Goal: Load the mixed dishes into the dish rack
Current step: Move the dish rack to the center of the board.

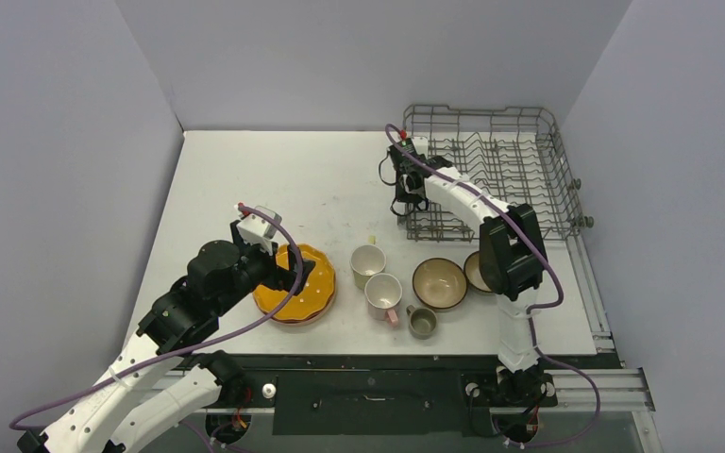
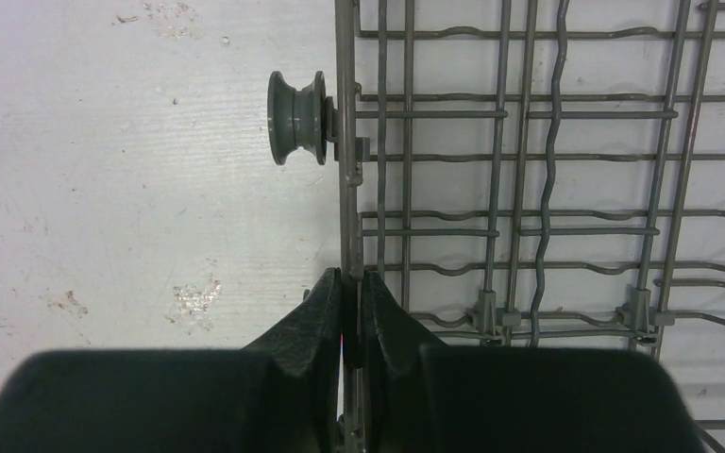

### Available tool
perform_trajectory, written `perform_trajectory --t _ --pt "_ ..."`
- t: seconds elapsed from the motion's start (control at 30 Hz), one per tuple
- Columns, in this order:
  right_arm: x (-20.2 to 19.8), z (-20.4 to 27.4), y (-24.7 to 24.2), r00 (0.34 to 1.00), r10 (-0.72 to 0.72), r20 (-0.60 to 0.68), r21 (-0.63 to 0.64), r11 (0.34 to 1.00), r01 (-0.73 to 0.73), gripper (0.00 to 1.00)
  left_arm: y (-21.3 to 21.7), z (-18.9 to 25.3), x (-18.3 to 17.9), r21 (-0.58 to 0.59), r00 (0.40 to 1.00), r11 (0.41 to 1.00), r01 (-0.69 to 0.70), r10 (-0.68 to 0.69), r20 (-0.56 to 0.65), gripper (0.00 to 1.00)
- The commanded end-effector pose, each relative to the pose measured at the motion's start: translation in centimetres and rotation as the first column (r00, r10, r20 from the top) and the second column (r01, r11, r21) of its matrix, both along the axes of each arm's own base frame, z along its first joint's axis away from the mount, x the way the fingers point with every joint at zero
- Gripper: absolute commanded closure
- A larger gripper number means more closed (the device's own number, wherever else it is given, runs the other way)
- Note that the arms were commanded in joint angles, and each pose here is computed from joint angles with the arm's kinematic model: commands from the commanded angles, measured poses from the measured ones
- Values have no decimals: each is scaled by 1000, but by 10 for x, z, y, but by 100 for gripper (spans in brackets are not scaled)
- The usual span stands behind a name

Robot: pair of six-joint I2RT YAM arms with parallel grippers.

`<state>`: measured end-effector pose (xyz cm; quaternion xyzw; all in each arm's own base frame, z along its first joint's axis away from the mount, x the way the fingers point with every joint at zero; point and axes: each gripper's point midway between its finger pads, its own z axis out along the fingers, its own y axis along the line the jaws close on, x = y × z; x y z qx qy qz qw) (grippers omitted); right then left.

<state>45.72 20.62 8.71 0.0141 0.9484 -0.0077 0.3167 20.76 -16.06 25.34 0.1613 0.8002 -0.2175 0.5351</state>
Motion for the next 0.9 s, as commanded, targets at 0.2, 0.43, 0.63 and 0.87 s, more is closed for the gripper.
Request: perform_trajectory --t 0.2,0.43,0.63,0.87 --pt "14 28 32 996 48 71 36 998 -50 100 1 29 1 -42 998 999 5 -3 65 4" --pt "19 44 57 989 99 109 39 994 -103 100 2 32 1 -49 997 999 5 -2 72 4" --pt "21 49 80 984 131 124 55 989 -138 100 2 32 0 -56 997 998 6 -1 72 4" --pt "25 53 109 973 174 148 77 979 -187 100 3 33 0 -64 998 998 5 0 71 4"
